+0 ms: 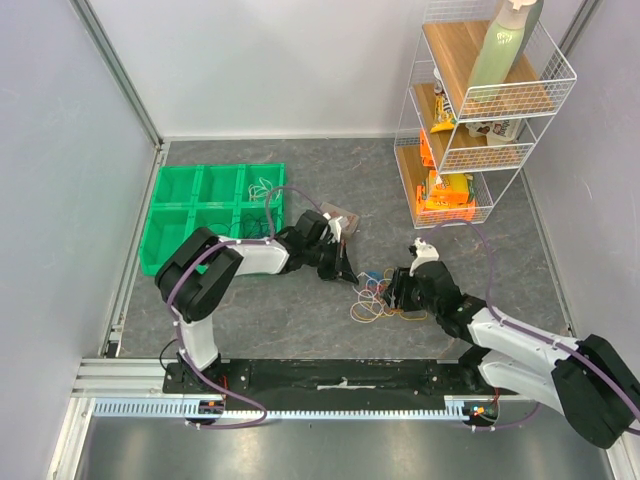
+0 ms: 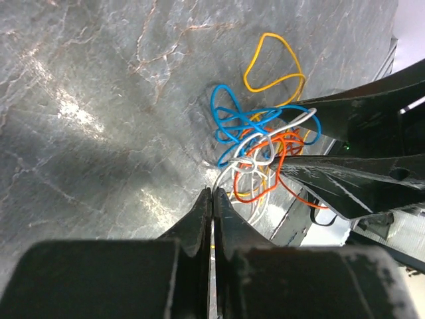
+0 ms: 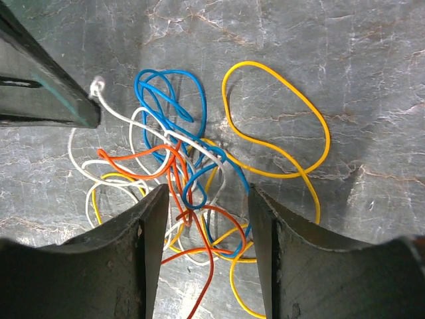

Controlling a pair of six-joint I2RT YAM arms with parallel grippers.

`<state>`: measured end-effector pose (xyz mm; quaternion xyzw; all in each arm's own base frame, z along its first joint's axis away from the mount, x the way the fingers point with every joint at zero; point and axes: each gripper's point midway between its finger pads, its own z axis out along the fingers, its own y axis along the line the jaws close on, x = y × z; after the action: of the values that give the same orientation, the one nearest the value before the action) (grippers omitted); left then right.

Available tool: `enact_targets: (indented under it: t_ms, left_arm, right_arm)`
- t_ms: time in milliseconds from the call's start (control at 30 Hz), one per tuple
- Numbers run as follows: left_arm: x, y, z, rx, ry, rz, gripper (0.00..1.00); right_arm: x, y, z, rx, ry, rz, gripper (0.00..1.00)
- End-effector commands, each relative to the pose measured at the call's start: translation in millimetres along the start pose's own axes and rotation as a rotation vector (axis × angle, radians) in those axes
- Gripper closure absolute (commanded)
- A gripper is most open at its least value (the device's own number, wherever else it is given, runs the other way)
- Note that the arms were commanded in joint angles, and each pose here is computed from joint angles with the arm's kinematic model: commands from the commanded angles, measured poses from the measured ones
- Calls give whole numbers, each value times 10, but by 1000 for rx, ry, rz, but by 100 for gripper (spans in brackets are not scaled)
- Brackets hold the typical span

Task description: Untangle the cables

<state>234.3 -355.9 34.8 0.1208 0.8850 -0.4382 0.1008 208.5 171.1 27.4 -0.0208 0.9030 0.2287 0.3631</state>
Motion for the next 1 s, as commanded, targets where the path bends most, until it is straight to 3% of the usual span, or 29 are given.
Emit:
enact_targets:
  t_ms: [0,200,367,433,800,967]
  left_arm:
    - [-399,-503,-357,52,-140,173,98]
    - [-694,-1441,-1342,149,-412,515,98]
    - [-699,-2407,-2507,273,-694,799,98]
    - [-654,-2607,-2829,279,-753,851,98]
    - [-571,-3268,-3800,318,-926,921,98]
    - [-652,-3239,-3710,307,-901,863,98]
  right_arm:
    - [-98,8,30,13,-34,21,40]
    - [-49,-115,89,93,-1,42,35]
    - [-15,-155,146,124,26,45,31]
    - [-19,-159,166,130,31,49,30]
    - [-57,-152,166,137,35,41,27]
    - [-503,240,-45,-31,-70,-111,16]
